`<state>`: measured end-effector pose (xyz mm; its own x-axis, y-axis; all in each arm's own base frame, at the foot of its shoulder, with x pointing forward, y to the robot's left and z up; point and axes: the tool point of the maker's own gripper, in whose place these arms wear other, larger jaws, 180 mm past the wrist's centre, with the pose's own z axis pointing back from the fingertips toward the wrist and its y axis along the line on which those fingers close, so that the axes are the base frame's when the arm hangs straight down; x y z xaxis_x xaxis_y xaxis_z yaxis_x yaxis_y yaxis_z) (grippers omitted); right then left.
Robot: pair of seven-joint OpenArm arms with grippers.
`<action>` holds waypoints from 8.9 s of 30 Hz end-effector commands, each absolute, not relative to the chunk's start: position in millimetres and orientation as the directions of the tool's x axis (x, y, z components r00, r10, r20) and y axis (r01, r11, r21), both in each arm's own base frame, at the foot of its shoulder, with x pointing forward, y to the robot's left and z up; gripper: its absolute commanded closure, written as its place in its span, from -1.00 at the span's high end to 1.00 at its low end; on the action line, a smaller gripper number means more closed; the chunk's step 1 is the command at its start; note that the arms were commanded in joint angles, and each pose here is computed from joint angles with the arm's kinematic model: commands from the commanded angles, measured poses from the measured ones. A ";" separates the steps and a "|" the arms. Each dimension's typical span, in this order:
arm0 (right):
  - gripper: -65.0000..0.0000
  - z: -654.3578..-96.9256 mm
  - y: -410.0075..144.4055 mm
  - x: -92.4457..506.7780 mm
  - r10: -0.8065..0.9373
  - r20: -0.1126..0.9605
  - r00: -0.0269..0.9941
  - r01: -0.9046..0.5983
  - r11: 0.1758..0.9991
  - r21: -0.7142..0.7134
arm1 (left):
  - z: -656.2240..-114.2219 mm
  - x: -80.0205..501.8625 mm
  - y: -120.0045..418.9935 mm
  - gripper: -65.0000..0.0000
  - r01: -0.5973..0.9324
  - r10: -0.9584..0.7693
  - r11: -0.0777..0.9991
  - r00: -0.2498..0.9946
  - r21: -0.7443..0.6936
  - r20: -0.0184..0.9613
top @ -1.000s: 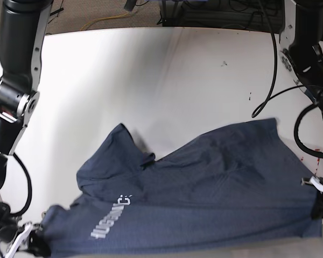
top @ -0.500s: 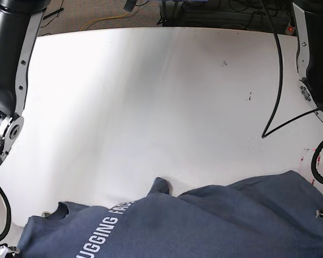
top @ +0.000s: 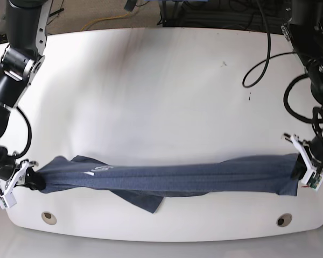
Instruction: Fold the T-shirt properly
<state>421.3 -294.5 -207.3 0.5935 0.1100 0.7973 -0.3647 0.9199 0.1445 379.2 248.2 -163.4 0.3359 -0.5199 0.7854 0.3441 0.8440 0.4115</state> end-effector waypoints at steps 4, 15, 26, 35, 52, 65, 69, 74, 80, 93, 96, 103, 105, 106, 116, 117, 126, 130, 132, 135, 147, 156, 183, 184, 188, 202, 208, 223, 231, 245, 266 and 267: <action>-1.00 -237.4 -305.9 390.0 0.074 0.781 0.621 -0.309 0.938 0.157 | -212.1 343.6 268.0 -1.00 0.353 -0.522 0.850 0.456 0.392 0.721; -1.00 -305.5 -296.5 312.1 0.041 0.679 0.733 -0.292 0.920 0.260 | -293.0 266.3 279.9 -1.00 0.413 -0.509 0.860 0.647 0.300 0.567; -1.00 -332.9 -289.7 281.1 0.035 0.613 0.789 -0.281 0.908 0.311 | -320.6 242.2 309.9 -1.00 0.346 -0.423 0.906 0.747 0.243 0.512; -1.00 -369.6 -285.0 232.1 0.019 0.504 0.863 -0.232 0.903 0.363 | -352.2 220.2 316.1 -1.00 0.335 -0.374 0.927 0.798 0.168 0.472; -1.00 -392.6 -271.5 200.8 -0.005 0.435 0.900 -0.195 0.889 0.414 | -370.6 202.9 326.1 -1.00 0.362 -0.426 0.902 0.831 0.234 0.357; -1.00 -360.9 -257.1 222.9 0.048 0.552 0.832 -0.281 0.895 0.346 | -355.9 225.0 315.8 -1.00 0.350 -0.427 0.903 0.797 0.249 0.427; -1.00 -359.1 -259.0 234.3 0.028 0.565 0.824 -0.274 0.894 0.355 | -347.1 237.5 319.8 -1.00 0.324 -0.414 0.908 0.787 0.265 0.457; -1.00 -358.3 -262.5 251.7 -0.015 0.578 0.816 -0.255 0.888 0.382 | -337.3 254.8 319.6 -1.00 0.307 -0.406 0.912 0.767 0.272 0.496; -1.00 -362.9 -265.3 264.0 -0.064 0.571 0.818 -0.226 0.878 0.423 | -353.8 262.7 328.6 -1.00 0.270 -0.342 0.939 0.797 0.213 0.498; 0.46 -364.2 -275.6 278.8 -0.085 0.588 0.804 -0.196 0.896 0.398 | -383.0 274.1 325.6 0.53 0.260 -0.282 0.959 0.831 0.114 0.480; 0.48 -356.0 -274.0 277.6 -0.072 0.602 0.795 -0.218 0.892 0.396 | -383.0 280.8 326.0 0.84 0.250 -0.265 0.963 0.830 0.098 0.490; 0.48 -349.3 -254.3 245.4 -0.012 0.607 0.795 -0.284 0.876 0.389 | -346.0 293.9 319.4 0.74 0.283 -0.342 0.940 0.760 0.192 0.552; 0.48 -354.6 -251.8 234.4 -0.007 0.589 0.808 -0.280 0.876 0.393 | -345.1 285.4 316.6 0.74 0.299 -0.365 0.931 0.757 0.209 0.542; 0.48 -360.4 -246.5 227.8 -0.019 0.576 0.817 -0.271 0.870 0.412 | -344.4 280.4 314.7 0.74 0.309 -0.379 0.926 0.754 0.219 0.537; 0.48 -388.4 -237.3 213.1 -0.118 0.536 0.836 -0.188 0.855 0.483 | -370.3 250.0 311.9 0.74 0.326 -0.373 0.928 0.788 0.183 0.489; 0.48 -392.3 -236.7 216.3 -0.122 0.530 0.839 -0.179 0.858 0.481 | -373.1 251.0 311.3 0.74 0.322 -0.363 0.931 0.784 0.170 0.504; -0.60 -403.6 -234.9 225.6 -0.093 0.512 0.854 -0.165 0.885 0.436 | -400.5 247.9 319.3 0.74 0.278 -0.286 0.956 0.824 0.092 0.489; -0.89 -404.3 -237.1 222.6 -0.082 0.500 0.862 -0.165 0.887 0.431 | -399.6 245.4 326.5 0.59 0.277 -0.290 0.956 0.830 0.098 0.477; -0.88 -402.2 -248.6 219.0 -0.059 0.488 0.871 -0.167 0.898 0.407 | -403.0 235.4 327.7 0.49 0.283 -0.297 0.954 0.843 0.101 0.449; -0.88 -397.6 -260.4 211.6 -0.047 0.482 0.875 -0.171 0.901 0.399 | -402.4 220.4 326.9 0.40 0.306 -0.330 0.944 0.853 0.124 0.405; -0.87 -383.8 -286.3 180.4 -0.024 0.446 0.895 -0.182 0.892 0.413 | -401.7 169.2 315.1 0.41 0.385 -0.413 0.911 0.855 0.149 0.313; -0.47 -388.3 -286.5 169.9 -0.028 0.424 0.905 -0.169 0.892 0.419 | -402.4 161.5 313.7 0.41 0.394 -0.421 0.907 0.856 0.147 0.300; 0.37 -317.0 -295.9 276.8 -0.060 0.686 0.725 -0.255 0.902 0.349 | -306.8 258.8 301.0 0.59 0.348 -0.492 0.867 0.702 0.356 0.514; 0.37 -316.8 -293.6 284.4 -0.039 0.687 0.726 -0.266 0.905 0.333 | -304.4 262.6 300.3 0.59 0.346 -0.493 0.867 0.696 0.358 0.522; 0.37 -323.8 -292.7 312.9 -0.019 0.675 0.738 -0.251 0.920 0.300 | -298.9 277.2 297.4 0.59 0.324 -0.472 0.880 0.681 0.348 0.560; 0.37 -335.8 -274.7 384.4 0.035 0.657 0.753 -0.273 0.925 0.264 | -328.1 297.6 309.9 0.57 0.248 -0.390 0.913 0.764 0.323 0.515; 0.37 -331.6 -264.3 360.5 0.129 0.653 0.746 -0.336 0.920 0.204 | -331.7 286.0 304.6 0.57 0.266 -0.401 0.910 0.763 0.319 0.508; 0.37 -352.9 -195.7 258.8 0.110 0.617 0.779 -0.447 0.787 0.425 | -363.2 249.3 294.4 0.57 0.310 -0.396 0.917 0.788 0.252 0.472; 0.37 -379.4 -191.9 232.2 0.133 0.543 0.829 -0.413 0.801 0.433 | -382.1 226.6 281.1 0.43 0.367 -0.427 0.904 0.803 0.220 0.416; -0.21 -390.9 -183.5 236.5 0.152 0.528 0.836 -0.402 0.824 0.399 | -402.2 204.2 283.5 0.23 0.367 -0.407 0.913 0.839 0.177 0.361; -1.00 -339.0 -171.1 255.7 0.239 0.666 0.706 -0.519 0.815 0.258 | -418.8 198.4 273.0 0.23 0.397 -0.419 0.908 0.847 0.135 0.328; -1.00 -336.0 -170.6 257.7 0.243 0.674 0.698 -0.524 0.814 0.250 | -419.8 197.9 270.8 0.23 0.404 -0.424 0.905 0.845 0.132 0.325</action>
